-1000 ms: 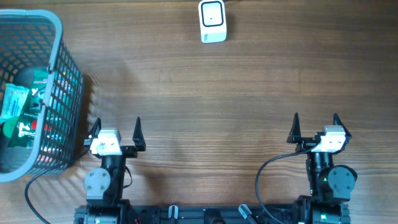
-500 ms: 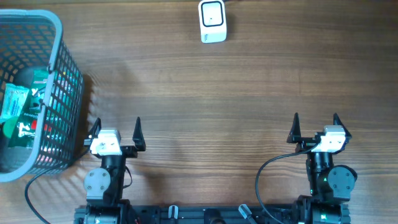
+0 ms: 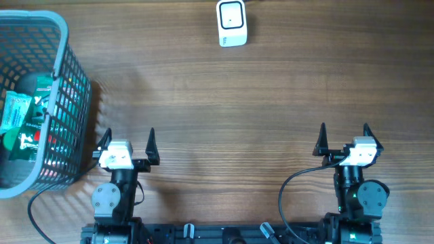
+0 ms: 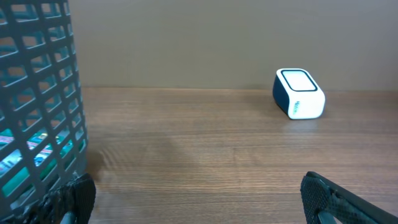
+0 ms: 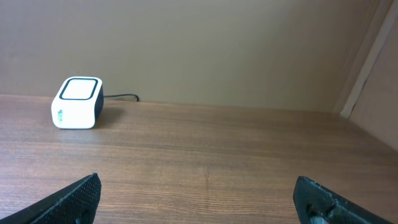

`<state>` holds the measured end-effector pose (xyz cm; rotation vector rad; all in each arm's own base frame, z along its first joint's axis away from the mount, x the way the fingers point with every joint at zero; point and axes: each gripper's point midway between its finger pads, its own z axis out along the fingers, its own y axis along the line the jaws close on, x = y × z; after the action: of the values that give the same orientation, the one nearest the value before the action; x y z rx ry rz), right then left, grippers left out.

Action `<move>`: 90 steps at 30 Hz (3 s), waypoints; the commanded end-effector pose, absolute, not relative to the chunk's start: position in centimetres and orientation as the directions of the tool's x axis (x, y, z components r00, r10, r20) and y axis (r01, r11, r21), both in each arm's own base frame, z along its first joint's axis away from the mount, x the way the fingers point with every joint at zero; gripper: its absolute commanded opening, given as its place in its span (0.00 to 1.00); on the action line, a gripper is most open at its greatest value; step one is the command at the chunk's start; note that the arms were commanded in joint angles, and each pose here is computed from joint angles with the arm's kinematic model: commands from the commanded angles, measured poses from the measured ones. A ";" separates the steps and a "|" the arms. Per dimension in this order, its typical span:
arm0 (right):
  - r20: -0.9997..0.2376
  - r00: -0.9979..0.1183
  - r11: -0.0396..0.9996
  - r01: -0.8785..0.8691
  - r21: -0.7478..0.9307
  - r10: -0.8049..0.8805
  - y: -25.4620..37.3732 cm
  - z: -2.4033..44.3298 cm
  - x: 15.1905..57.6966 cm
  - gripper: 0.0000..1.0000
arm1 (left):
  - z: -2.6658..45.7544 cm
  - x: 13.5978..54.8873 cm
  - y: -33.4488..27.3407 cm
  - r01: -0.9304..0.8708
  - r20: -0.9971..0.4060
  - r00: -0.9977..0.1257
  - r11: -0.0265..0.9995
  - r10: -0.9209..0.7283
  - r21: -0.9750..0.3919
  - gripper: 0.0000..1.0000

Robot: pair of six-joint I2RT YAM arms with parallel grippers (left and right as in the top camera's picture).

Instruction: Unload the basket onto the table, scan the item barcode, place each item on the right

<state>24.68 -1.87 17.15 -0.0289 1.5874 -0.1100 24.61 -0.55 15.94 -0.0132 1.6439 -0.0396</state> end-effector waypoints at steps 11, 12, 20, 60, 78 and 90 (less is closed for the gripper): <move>-0.997 -0.023 0.995 0.061 -0.075 -0.074 -2.0 17.1 24.7 1.00 | 15.7 24.6 -1.2 0.050 -0.996 -0.078 0.997 -0.054 -0.058 1.00; -0.997 -0.023 0.995 0.061 -0.075 -0.074 -2.0 17.1 24.7 1.00 | 15.7 24.6 -1.2 0.050 -0.995 -0.078 0.997 -0.054 -0.058 1.00; -0.997 -0.023 0.995 0.061 -0.075 -0.074 -2.0 17.1 24.7 1.00 | 15.7 24.6 -1.2 0.051 -0.995 -0.078 0.997 -0.054 -0.058 1.00; -0.997 -0.023 0.995 0.061 -0.075 -0.074 -2.0 17.1 24.7 1.00 | 43.0 27.6 2.3 -0.332 -0.821 -0.298 0.859 -0.488 -0.390 1.00; -0.997 -0.023 0.995 0.061 -0.075 -0.074 -2.0 17.1 24.7 1.00 | 26.3 20.9 23.9 -0.982 -0.299 0.076 -0.020 -0.951 -0.188 1.00; -0.997 -0.023 0.995 0.061 -0.075 -0.074 -2.0 17.1 24.7 1.00 | 13.3 21.6 22.3 -0.989 -0.139 -0.077 0.094 -0.987 -0.117 1.00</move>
<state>24.73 -1.93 16.96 -0.0261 1.5959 -0.1116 22.26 23.18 15.35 -1.9911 2.1329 0.0321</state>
